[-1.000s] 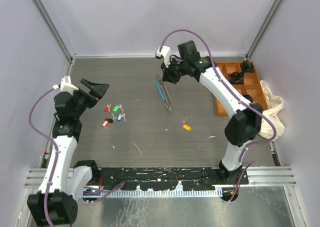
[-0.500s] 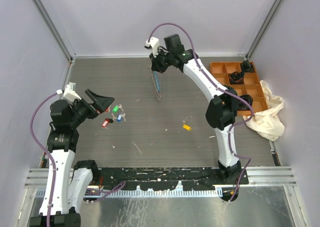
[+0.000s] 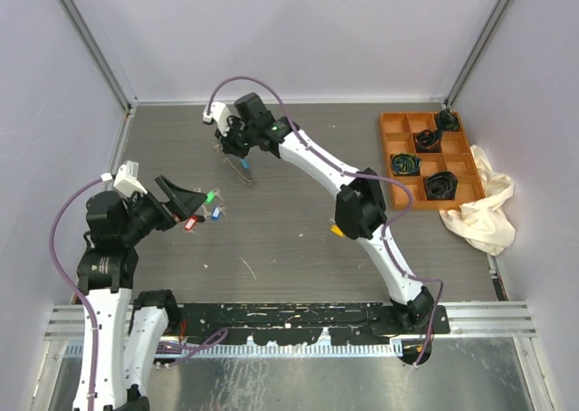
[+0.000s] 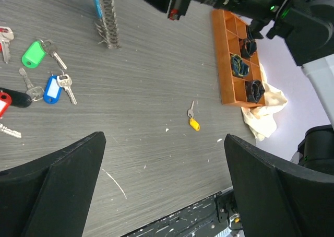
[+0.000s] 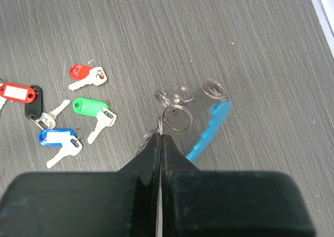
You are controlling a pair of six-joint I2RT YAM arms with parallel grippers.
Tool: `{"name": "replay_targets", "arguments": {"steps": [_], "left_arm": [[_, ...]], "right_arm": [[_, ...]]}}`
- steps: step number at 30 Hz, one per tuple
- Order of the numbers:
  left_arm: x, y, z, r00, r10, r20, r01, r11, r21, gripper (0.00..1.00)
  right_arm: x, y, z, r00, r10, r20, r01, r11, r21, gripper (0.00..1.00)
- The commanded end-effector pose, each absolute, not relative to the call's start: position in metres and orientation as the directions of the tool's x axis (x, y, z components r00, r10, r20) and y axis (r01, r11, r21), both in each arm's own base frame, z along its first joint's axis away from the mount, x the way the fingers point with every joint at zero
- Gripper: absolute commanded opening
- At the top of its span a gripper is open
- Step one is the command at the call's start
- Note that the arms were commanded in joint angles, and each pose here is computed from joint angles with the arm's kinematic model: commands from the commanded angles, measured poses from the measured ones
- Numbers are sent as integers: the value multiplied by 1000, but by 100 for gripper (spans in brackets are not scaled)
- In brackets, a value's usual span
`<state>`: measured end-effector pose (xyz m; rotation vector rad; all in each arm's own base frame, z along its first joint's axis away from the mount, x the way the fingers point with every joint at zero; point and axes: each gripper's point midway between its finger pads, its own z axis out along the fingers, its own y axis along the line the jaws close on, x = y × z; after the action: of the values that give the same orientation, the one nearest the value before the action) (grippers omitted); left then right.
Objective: Remove the keys from the keyring
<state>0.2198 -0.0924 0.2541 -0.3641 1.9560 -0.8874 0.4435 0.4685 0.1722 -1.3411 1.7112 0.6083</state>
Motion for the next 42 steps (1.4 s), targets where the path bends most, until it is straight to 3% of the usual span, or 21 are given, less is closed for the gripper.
{"name": "replay_targets", "arguments": {"steps": [1,6,16,23,27,32,42], "left_arm": [[212,-89,271,-499,-524,-690,135,740,-659,99],[211,-89,268,-503,-520,-690,133,743,-656,99],[206,-96,277,-522,-521,-676,162,717,-678,98],[201,-103,306,-513,-508,-692,216,704,-677,98],[194,-117,354,-489,-511,-707,325,645,-691,98],[190,-126,421,-404,-522,-751,457,596,-660,98],[190,-134,501,-283,-534,-796,611,539,-579,98]], "right_arm": [[466,480,226,60,-458,-887,-893,371,-253,3],[476,469,221,56,-478,-877,-874,401,-275,5],[459,481,199,-13,-447,-894,-917,362,-168,33],[442,462,249,-32,-384,-923,-932,345,-111,76],[424,419,286,-140,-286,-948,-941,336,38,99],[421,338,349,-220,-119,-968,-887,436,149,100],[376,210,427,-83,-163,-983,-712,699,-56,100]]}}
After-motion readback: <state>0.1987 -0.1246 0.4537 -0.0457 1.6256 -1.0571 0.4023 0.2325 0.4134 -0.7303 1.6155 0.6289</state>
